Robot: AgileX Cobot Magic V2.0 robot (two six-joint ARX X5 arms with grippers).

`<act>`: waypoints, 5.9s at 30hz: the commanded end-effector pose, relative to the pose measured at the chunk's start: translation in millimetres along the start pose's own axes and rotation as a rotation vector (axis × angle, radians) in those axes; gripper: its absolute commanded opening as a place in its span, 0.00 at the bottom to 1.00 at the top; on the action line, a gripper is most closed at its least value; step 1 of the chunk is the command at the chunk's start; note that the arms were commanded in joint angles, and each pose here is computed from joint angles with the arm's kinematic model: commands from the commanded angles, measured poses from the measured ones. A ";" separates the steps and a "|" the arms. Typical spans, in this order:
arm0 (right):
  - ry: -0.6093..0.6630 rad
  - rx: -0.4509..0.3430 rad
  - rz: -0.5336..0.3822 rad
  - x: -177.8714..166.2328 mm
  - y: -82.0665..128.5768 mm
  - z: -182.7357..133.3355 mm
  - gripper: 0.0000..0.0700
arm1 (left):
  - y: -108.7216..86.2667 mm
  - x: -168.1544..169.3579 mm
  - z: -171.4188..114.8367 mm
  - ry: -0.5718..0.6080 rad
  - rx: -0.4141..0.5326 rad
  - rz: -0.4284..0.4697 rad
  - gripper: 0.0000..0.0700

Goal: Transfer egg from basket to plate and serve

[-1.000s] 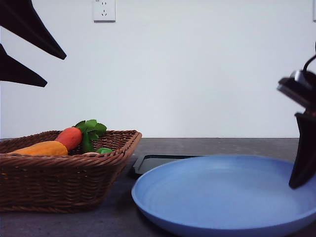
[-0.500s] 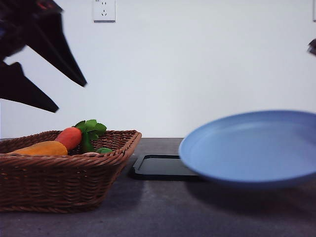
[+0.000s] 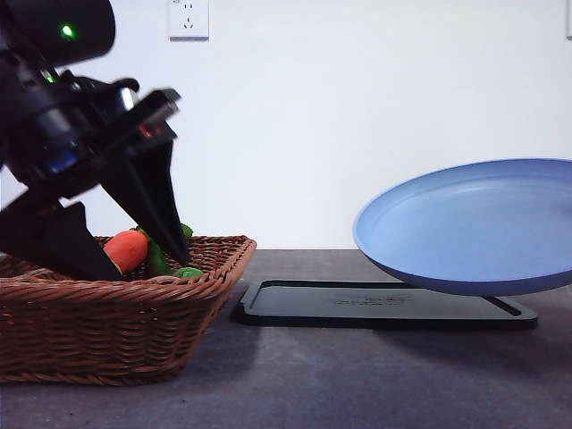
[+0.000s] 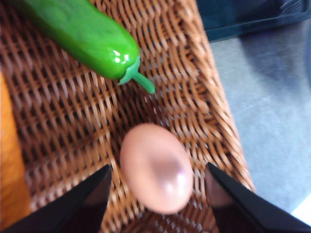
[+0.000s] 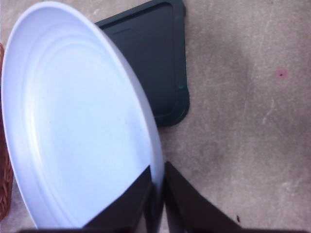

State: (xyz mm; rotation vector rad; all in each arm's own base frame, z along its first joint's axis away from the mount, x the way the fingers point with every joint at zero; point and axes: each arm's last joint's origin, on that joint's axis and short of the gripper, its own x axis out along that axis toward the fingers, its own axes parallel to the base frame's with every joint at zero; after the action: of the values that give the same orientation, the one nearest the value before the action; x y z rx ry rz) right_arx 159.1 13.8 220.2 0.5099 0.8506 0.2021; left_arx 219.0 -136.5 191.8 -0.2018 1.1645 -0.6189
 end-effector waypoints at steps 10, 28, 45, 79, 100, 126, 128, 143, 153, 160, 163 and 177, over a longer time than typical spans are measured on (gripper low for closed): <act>-0.019 0.003 0.008 -1.8 2.2 3.8 0.00 | -2.6 20.0 2.3 0.039 0.023 0.002 0.56; -0.020 0.003 0.008 -1.8 2.2 3.9 0.00 | -2.3 23.1 6.1 0.049 0.064 0.008 0.34; 0.122 0.047 0.199 6.9 6.8 0.8 0.00 | -78.3 -68.3 87.5 -0.056 0.271 -0.106 0.34; 0.360 -0.015 0.331 37.9 40.1 -11.9 0.00 | -165.4 31.9 41.6 0.197 0.580 -0.036 0.46; 0.469 -0.008 0.218 53.2 29.1 17.3 0.00 | -149.8 -48.4 56.3 0.043 0.522 -0.037 0.56; 0.474 0.060 0.107 193.0 -17.9 121.1 0.01 | -106.2 -195.7 41.3 -0.354 0.424 0.014 0.56; 0.467 0.053 0.077 193.1 -18.9 121.2 0.11 | -104.9 -195.6 40.7 -0.344 0.419 0.020 0.56; 0.419 0.014 0.078 159.6 -9.4 139.2 0.31 | -104.4 -195.8 42.8 -0.358 0.440 0.026 0.50; 0.265 -0.131 0.105 71.3 35.9 152.6 0.01 | -87.4 -189.6 59.8 -0.399 0.487 0.243 0.00; 0.093 -0.370 -0.125 14.5 89.0 129.6 0.00 | -53.7 -186.8 70.6 -0.429 0.360 0.326 0.00; -0.012 -0.447 -0.186 -3.8 105.2 116.6 0.00 | -39.3 -187.1 67.8 -0.448 0.316 0.359 0.00; -0.422 -0.555 -0.076 -2.3 81.5 31.6 0.00 | -5.2 -157.6 -19.8 -0.756 0.295 0.329 0.00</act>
State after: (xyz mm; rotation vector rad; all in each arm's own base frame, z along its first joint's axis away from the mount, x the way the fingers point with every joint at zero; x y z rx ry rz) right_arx 183.5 70.5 286.5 -0.0001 0.3915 0.2315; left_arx 160.9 -50.4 312.6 0.0425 0.3684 -0.3617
